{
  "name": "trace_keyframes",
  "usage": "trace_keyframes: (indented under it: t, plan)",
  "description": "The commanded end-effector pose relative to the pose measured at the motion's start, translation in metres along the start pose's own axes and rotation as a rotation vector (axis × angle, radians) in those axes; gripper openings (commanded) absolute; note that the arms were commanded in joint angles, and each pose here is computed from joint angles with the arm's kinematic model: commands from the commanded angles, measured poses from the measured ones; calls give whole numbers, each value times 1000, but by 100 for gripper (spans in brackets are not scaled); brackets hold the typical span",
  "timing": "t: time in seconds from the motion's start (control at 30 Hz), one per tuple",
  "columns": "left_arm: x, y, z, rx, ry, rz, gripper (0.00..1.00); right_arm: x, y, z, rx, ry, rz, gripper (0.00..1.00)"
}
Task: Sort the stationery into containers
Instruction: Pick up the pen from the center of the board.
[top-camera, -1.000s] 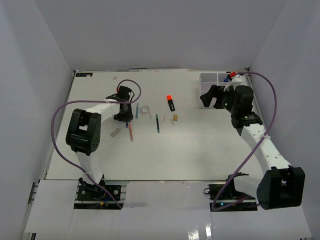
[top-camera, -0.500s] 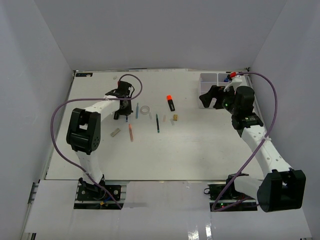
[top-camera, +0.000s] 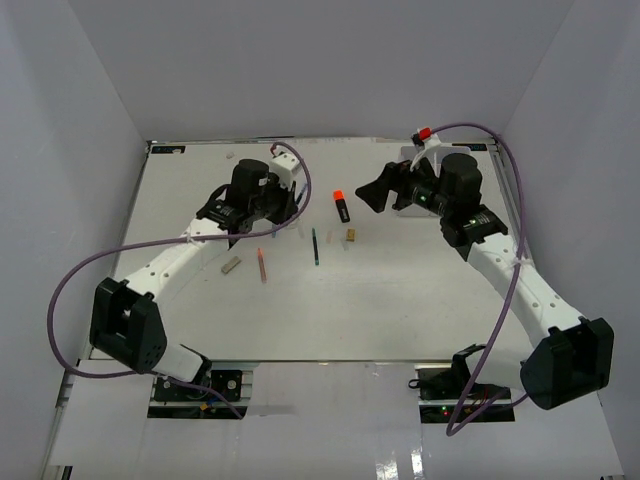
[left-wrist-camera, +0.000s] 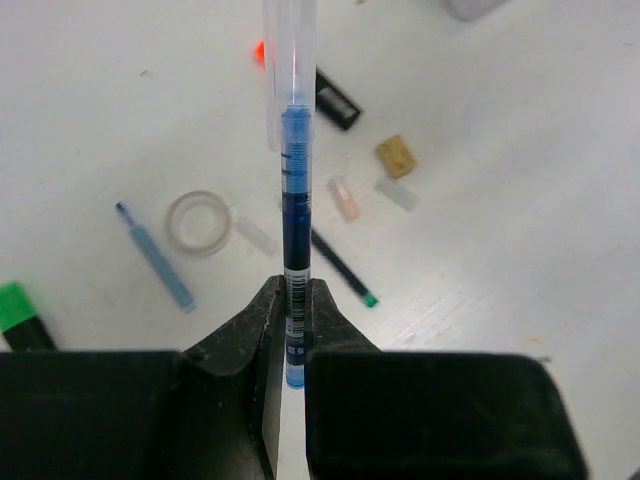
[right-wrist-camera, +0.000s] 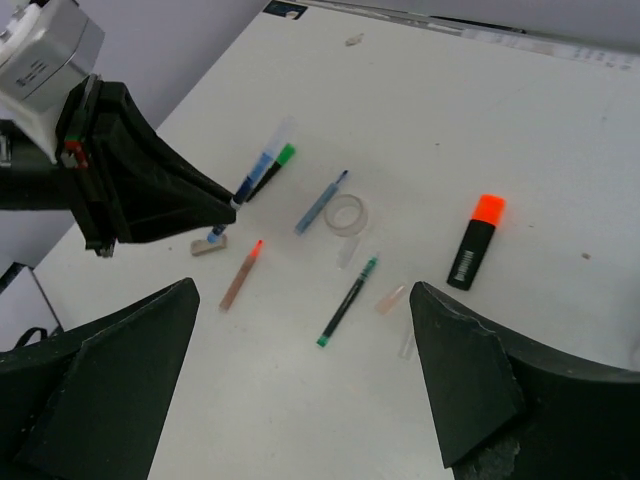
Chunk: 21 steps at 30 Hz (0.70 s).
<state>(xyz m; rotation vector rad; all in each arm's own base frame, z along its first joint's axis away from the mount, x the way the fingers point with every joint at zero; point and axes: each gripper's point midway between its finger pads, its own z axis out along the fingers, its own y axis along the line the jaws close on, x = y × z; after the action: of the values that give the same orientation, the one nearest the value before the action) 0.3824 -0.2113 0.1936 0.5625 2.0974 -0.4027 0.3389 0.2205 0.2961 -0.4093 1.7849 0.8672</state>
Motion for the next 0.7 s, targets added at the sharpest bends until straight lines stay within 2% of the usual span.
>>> trace_keyframes:
  t: [0.0,0.13,0.27,0.43,0.67]
  plan:
    - [-19,-43,-24,169,-116,147,0,-19,34,10,-100,-24,23,92]
    - [-28,-75,-48,278,-204,182,0,-24,53,21,-149,-14,53,91]
    - [-32,-89,-70,329,-260,209,0,-25,67,30,-196,16,80,89]
    - [-38,-99,-84,366,-309,238,0,-22,81,34,-237,47,89,87]
    - [-47,-106,-93,385,-349,275,0,-19,97,36,-286,71,91,76]
